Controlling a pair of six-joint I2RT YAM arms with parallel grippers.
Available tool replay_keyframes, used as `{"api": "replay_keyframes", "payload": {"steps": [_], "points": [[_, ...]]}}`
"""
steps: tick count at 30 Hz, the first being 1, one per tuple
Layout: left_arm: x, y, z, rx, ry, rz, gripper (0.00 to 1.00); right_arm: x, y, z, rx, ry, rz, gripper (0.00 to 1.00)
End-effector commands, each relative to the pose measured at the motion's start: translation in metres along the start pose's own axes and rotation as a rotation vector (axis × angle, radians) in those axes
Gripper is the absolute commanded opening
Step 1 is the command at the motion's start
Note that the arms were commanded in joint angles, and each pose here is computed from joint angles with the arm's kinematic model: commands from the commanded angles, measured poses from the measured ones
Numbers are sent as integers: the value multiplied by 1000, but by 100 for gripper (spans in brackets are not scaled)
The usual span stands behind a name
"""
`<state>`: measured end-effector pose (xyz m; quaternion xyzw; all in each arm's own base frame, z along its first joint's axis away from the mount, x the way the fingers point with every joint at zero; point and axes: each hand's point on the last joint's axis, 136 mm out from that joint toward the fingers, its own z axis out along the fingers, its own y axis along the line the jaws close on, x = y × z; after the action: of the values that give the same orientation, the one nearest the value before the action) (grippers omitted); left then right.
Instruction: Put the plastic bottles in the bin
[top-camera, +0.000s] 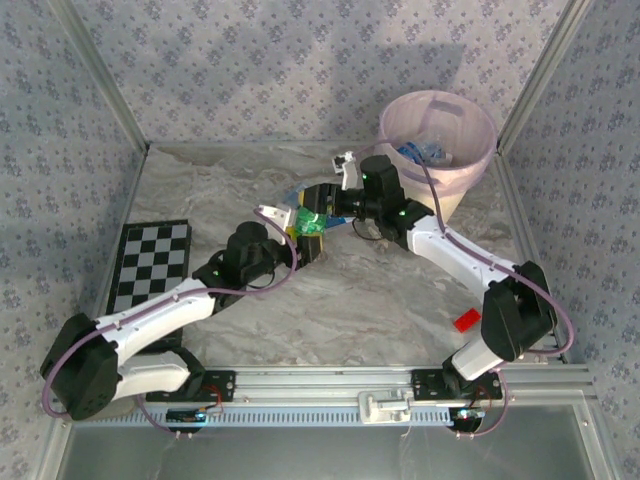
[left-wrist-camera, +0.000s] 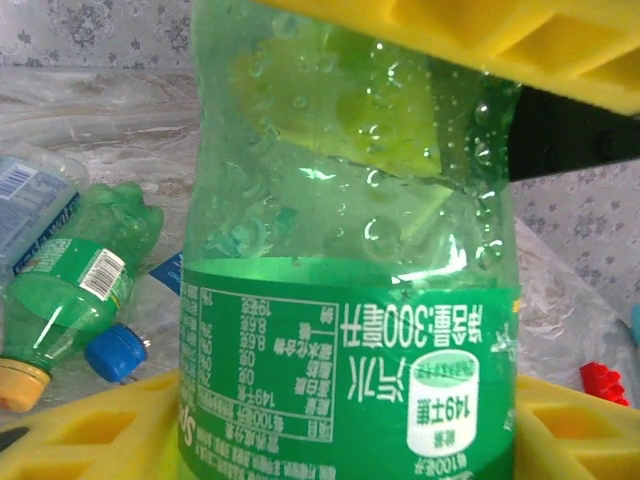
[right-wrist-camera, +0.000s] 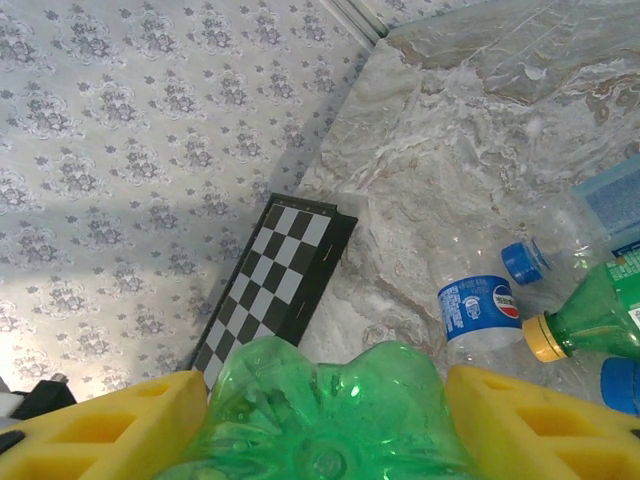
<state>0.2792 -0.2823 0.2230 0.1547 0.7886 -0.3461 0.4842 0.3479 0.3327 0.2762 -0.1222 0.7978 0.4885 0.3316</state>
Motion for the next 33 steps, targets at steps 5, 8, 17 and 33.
{"api": "replay_keyframes", "payload": {"steps": [5, 8, 17, 33], "points": [[-14, 10, -14, -54, -74, -16, 87, -36, 7, -21, 45, -69, -100, 54], [-14, 23, -20, -100, -83, -48, 93, -56, 3, -38, 102, -101, -151, 54], [2, 90, -33, -254, -106, -296, 100, -141, 2, -112, 272, -275, -329, 54], [55, 170, -63, -535, -116, -612, 100, -248, -69, -245, 730, -622, -395, 54]]}}
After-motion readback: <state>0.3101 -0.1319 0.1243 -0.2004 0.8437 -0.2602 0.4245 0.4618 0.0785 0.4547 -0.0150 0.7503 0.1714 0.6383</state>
